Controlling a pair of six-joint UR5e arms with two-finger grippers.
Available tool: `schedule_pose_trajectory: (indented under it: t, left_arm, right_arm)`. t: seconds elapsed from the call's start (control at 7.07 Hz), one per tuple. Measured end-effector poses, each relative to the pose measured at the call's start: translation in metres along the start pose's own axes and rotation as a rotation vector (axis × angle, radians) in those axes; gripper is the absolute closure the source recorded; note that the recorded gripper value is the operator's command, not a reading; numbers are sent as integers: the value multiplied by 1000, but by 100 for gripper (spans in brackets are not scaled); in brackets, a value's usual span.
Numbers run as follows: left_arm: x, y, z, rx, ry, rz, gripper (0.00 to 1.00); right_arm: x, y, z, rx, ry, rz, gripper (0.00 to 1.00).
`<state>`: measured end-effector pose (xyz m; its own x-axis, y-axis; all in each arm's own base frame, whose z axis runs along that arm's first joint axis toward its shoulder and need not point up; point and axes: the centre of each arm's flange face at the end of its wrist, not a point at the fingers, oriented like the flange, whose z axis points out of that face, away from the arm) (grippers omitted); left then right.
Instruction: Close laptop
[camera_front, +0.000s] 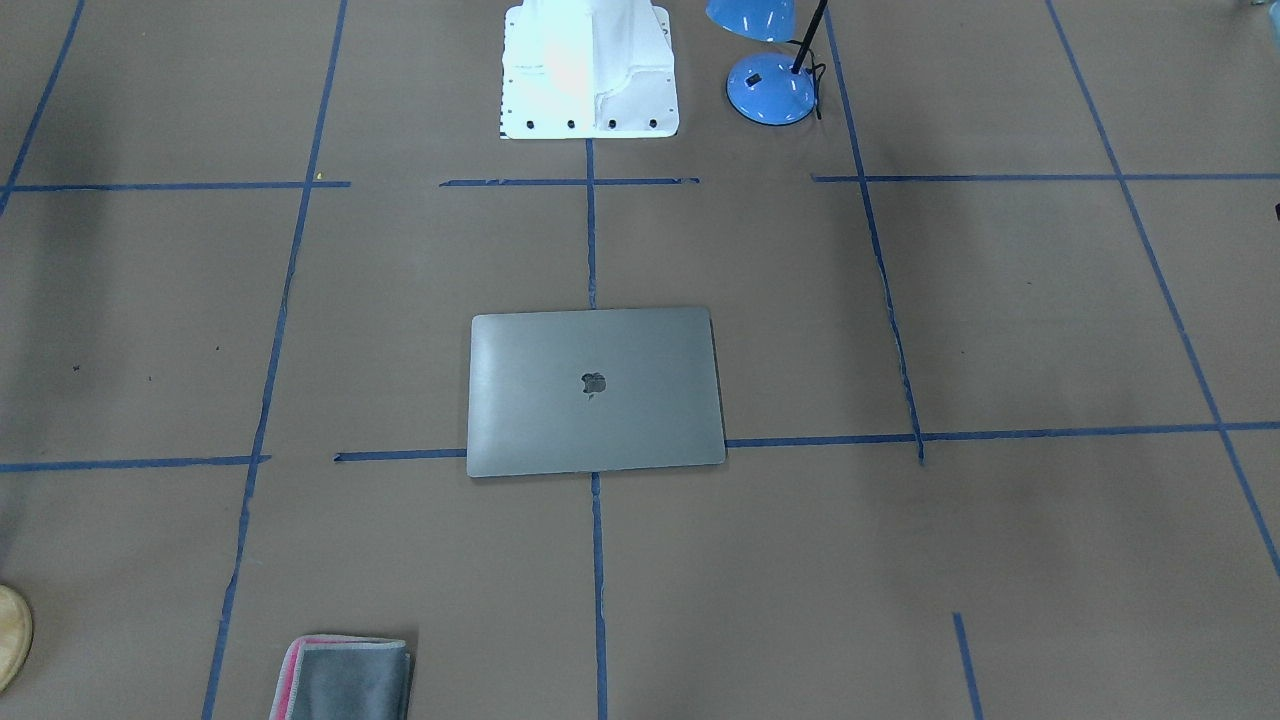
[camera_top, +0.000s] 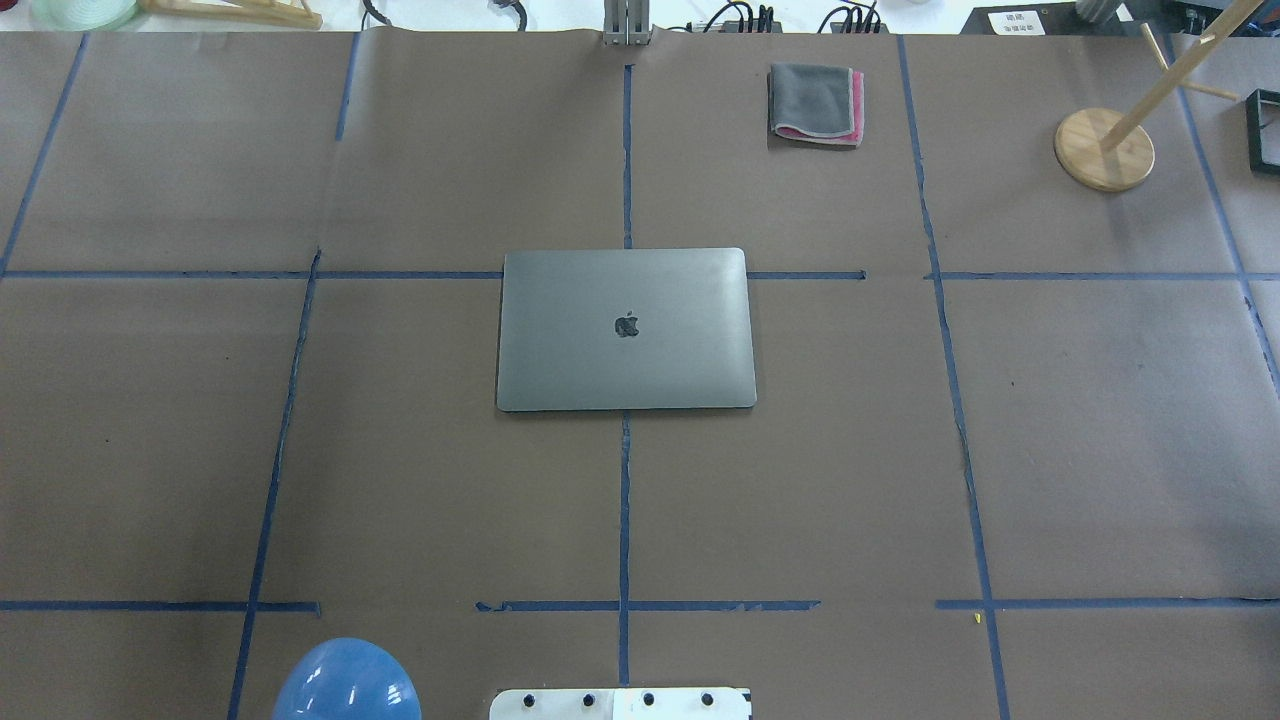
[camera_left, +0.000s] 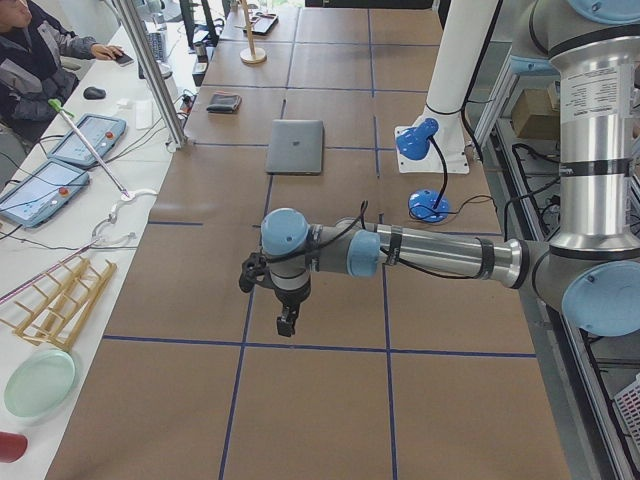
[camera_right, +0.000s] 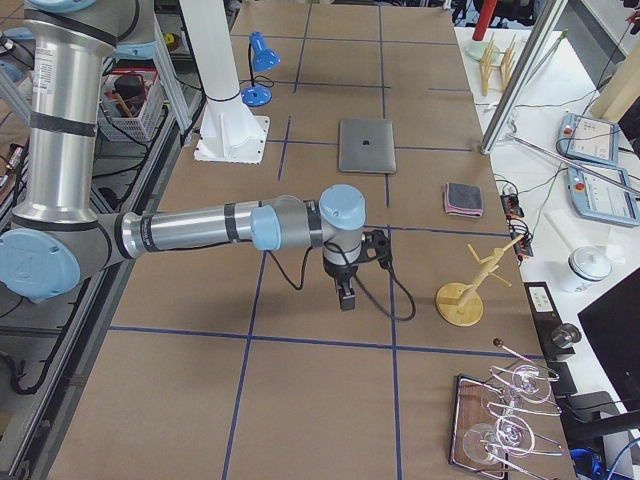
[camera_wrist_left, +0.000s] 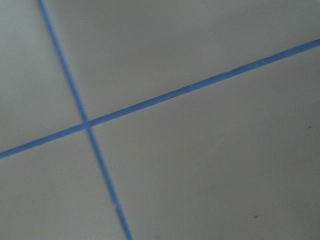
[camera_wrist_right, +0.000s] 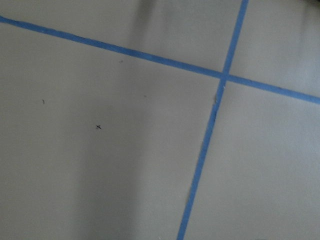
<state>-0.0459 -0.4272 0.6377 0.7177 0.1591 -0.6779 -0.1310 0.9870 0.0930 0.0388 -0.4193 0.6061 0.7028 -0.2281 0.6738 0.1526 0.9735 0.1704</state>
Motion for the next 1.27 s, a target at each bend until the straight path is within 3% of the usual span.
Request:
schedule_pose_trajectory:
  t: [0.14, 0.42, 0.71, 1.27]
  left_arm:
    - [-20, 29, 13, -30, 10, -49, 1]
    - [-30, 51, 24, -48, 31, -82, 0]
    - [-40, 58, 33, -66, 32, -108, 1]
    - [-32, 45, 22, -44, 18, -90, 1]
  right_arm:
    - [22, 16, 10, -19, -13, 42, 1]
    - [35, 24, 18, -33, -21, 103, 1]
    - [35, 23, 17, -30, -22, 113, 1]
    - [35, 23, 17, -23, -25, 110, 1]
